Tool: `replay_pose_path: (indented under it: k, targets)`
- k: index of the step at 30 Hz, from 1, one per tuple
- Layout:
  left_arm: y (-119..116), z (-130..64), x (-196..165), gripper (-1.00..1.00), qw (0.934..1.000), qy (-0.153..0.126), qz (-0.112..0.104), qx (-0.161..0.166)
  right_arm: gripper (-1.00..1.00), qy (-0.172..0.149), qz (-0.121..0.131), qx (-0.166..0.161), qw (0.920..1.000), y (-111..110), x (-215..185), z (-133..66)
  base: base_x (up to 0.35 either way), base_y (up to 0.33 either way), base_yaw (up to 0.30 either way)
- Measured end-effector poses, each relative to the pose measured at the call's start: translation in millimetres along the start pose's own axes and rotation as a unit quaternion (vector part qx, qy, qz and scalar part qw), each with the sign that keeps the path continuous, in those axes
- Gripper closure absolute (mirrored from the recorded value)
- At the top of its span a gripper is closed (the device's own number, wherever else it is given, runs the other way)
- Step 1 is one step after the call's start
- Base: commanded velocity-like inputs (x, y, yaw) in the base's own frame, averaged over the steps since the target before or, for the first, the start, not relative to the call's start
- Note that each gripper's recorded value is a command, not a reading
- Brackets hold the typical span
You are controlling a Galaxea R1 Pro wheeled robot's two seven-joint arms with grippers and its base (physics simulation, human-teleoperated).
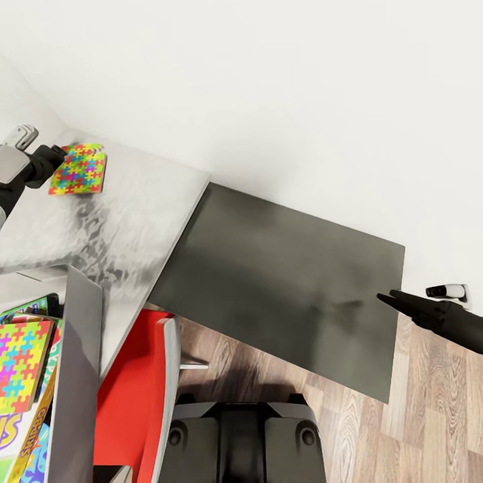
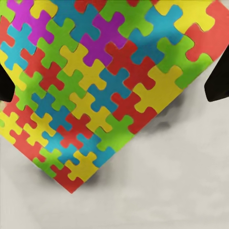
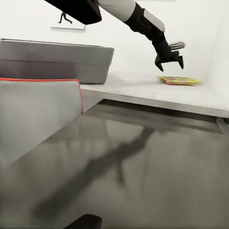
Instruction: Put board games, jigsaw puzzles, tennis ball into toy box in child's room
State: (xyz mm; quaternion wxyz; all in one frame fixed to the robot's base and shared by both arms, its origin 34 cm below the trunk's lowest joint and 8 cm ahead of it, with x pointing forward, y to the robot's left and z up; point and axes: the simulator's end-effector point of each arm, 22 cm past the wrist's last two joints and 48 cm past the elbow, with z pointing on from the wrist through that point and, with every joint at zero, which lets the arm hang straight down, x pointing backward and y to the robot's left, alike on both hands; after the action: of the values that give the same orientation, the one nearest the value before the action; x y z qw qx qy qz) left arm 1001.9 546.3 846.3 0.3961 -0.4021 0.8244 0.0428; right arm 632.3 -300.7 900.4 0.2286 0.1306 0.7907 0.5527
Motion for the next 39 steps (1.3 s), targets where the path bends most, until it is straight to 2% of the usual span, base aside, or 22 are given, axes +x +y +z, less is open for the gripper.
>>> replay_pose_path:
  k: [12,18,22,23,25,39]
  targets:
    - [-2.2,2.1,16.8,-1.00,0.9999,0.011,0.004,0.000,-1.00,-0.013,-0.006,0.005,0.9999,-0.3,-8.6,-7.0,0.000,0.000,0.000]
    - [-2.6,1.7,20.3,-1.00,0.9997,0.010,0.021,-0.003,-1.00,-0.015,-0.006,0.005,0.9999,0.3,-9.5,-8.4,0.000,0.000,-0.048]
    - [-2.8,1.6,20.9,-1.00,0.9996,0.010,0.026,-0.003,-1.00,-0.015,-0.007,0.005,0.9998,0.4,-9.7,-8.7,0.000,0.000,-0.156]
    - [-3.4,1.8,22.2,-1.00,0.9997,0.012,0.019,-0.002,-1.00,-0.016,-0.007,0.005,0.9998,0.4,-9.7,-8.8,0.000,0.000,-0.204]
    - [-2.8,1.5,21.2,-1.00,0.9995,0.009,0.028,-0.004,-1.00,-0.016,-0.007,0.005,0.9998,0.4,-9.7,-9.0,0.000,0.000,-0.217]
    - [-3.9,0.2,21.3,-1.00,0.9997,0.008,0.024,0.000,-1.00,-0.016,-0.008,0.005,0.9998,1.2,-9.9,-10.1,0.000,0.000,-0.137]
